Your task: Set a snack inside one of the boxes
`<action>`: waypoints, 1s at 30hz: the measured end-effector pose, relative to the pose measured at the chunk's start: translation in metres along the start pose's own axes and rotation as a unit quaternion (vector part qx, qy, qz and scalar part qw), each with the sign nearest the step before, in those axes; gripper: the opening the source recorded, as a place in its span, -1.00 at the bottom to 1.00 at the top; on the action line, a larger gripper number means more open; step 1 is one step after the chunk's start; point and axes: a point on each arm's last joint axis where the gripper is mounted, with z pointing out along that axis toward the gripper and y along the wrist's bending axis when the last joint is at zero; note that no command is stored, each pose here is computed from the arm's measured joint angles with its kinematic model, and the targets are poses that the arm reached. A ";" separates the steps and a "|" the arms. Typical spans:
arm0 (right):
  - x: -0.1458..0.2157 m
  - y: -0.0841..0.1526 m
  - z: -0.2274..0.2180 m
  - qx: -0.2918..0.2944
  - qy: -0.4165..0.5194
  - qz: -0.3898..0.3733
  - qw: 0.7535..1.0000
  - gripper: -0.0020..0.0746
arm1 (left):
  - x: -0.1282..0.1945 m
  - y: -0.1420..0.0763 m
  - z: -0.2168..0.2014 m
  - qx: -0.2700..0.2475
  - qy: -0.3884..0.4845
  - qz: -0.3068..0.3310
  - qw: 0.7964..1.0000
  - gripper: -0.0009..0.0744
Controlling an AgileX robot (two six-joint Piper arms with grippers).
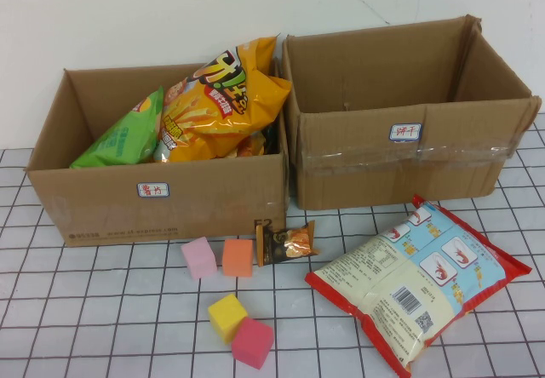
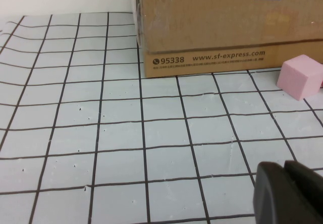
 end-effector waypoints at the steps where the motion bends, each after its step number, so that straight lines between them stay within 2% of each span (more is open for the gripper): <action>1: 0.000 0.000 0.000 0.000 0.000 0.000 1.000 -0.95 | 0.000 0.000 0.000 0.000 0.000 0.000 1.000 -0.98; 21: -0.002 0.000 0.001 0.000 -0.020 0.000 1.000 -0.95 | -0.003 0.000 0.000 -0.001 -0.018 0.000 1.000 -0.98; 25: -0.020 0.000 -0.002 0.001 -0.121 0.000 0.993 -0.95 | -0.016 0.000 -0.001 -0.002 -0.093 -0.001 0.996 -0.98; 30: -0.050 0.000 -0.015 0.003 -0.298 -0.001 0.955 -0.95 | -0.035 0.001 -0.007 -0.005 -0.204 -0.002 0.979 -0.98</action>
